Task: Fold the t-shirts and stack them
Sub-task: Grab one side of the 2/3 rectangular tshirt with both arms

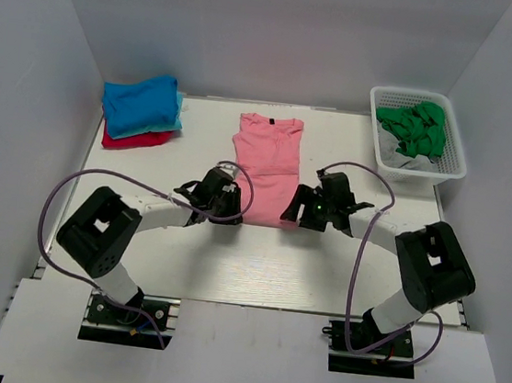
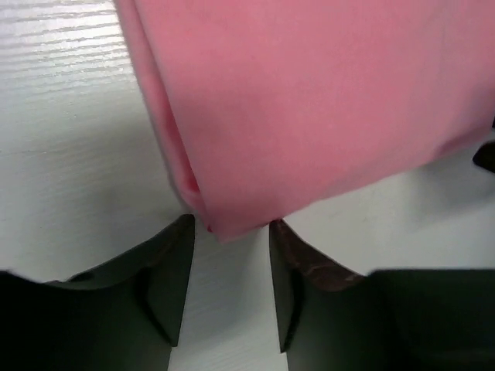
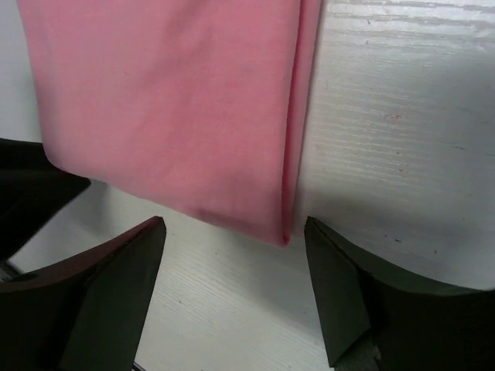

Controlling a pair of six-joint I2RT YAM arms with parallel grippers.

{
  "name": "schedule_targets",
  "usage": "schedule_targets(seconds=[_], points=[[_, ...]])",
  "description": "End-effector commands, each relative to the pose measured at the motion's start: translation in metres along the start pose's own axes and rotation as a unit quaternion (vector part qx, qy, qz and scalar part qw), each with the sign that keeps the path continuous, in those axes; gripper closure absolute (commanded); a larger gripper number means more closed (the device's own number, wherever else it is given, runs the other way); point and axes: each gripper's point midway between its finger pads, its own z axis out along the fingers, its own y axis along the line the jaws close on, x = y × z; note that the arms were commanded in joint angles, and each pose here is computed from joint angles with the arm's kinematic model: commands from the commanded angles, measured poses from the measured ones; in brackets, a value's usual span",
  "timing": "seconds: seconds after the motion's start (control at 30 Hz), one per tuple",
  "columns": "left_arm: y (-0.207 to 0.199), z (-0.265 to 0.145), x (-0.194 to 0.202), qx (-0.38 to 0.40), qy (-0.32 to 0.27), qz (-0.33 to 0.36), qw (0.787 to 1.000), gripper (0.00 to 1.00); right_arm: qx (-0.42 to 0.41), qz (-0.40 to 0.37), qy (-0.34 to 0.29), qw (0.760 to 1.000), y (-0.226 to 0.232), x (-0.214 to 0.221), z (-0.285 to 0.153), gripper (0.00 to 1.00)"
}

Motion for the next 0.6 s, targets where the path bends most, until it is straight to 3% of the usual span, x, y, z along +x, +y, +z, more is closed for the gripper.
schedule_targets(seconds=[0.0, 0.03, 0.07, 0.17, 0.23, 0.3, 0.57], points=[[0.015, 0.010, 0.012, -0.032, 0.020, 0.014, 0.999, 0.53, 0.000, 0.009, 0.006, 1.000, -0.004, 0.005, 0.006, 0.27], [0.015, 0.010, 0.012, -0.032, 0.020, 0.014, 0.999, 0.57, 0.000, 0.012, 0.007, 1.000, -0.005, 0.007, 0.007, 0.32], [0.015, 0.012, 0.011, -0.031, 0.018, 0.014, 0.999, 0.60, 0.001, 0.013, 0.007, 1.000, -0.006, 0.007, 0.008, 0.44], [0.014, 0.018, 0.008, -0.029, 0.015, 0.023, 0.999, 0.78, 0.004, 0.011, 0.014, 1.000, -0.007, 0.009, 0.011, 0.62], [0.012, 0.022, 0.004, -0.028, 0.013, 0.023, 0.999, 1.00, 0.006, 0.012, 0.014, 1.000, -0.007, 0.010, 0.009, 0.76], [0.009, 0.022, 0.005, -0.025, 0.028, 0.027, 0.999, 1.00, 0.011, 0.024, 0.015, 1.000, -0.010, 0.013, 0.007, 1.00], [-0.003, -0.029, 0.044, 0.004, 0.048, -0.026, 0.999, 1.00, -0.032, 0.020, 0.097, 0.995, 0.003, 0.065, -0.036, 1.00]])
